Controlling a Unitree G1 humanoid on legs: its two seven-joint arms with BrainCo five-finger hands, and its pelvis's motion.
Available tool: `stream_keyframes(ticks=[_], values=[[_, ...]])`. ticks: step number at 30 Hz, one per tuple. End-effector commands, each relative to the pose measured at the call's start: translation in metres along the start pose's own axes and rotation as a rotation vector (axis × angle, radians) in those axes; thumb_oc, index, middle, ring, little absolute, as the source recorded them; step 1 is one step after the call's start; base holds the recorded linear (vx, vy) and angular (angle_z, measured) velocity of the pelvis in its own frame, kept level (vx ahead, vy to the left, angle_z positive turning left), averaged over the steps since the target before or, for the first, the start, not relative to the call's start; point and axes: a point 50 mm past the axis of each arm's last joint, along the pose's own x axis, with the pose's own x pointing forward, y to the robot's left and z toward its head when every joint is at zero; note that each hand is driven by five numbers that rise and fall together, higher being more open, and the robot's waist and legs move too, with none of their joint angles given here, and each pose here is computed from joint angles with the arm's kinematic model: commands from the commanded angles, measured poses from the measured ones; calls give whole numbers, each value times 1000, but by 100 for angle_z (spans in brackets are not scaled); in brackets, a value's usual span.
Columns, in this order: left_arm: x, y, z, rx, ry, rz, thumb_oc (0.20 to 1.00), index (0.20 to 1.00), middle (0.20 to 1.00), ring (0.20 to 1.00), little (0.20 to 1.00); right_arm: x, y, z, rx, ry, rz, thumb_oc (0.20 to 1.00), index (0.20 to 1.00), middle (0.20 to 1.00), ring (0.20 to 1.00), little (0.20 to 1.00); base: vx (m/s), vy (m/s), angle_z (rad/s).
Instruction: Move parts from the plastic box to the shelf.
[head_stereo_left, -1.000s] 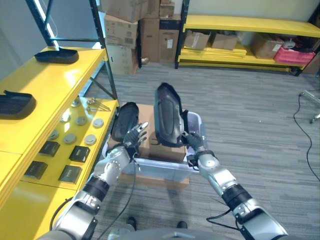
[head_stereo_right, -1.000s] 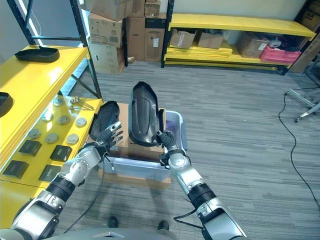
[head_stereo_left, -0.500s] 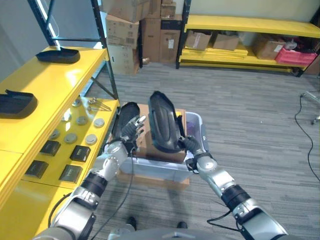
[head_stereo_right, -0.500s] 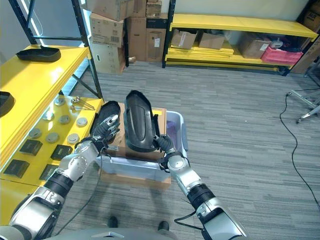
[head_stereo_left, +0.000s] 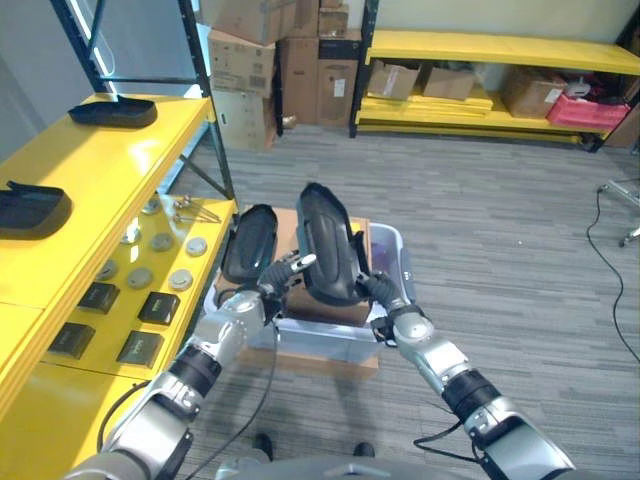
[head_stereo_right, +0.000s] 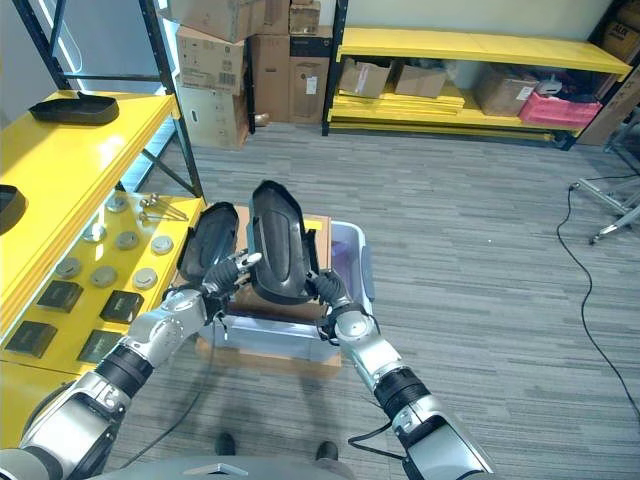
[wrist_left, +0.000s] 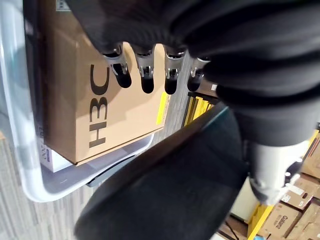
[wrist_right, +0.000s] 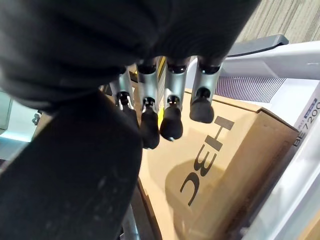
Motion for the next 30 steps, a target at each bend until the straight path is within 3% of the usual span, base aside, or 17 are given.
stream_keyframes(ticks=[1,18,30], values=[[17,-31,25,67,-44,-88,1000,1000,1000,1000,1000,17,3,49,-17,-157,16,200,200,200,200,200,0,0,0],[14,-60,37,82,-131,-190,1000,1000,1000,1000,1000,20,17,51,-48,-140,74,200,200,200,200,200,0,0,0],[11,-55,51,268,-173,-203,1000,1000,1000,1000,1000,21,16,48,-53,-137,83,200,200,200,200,200,0,0,0]])
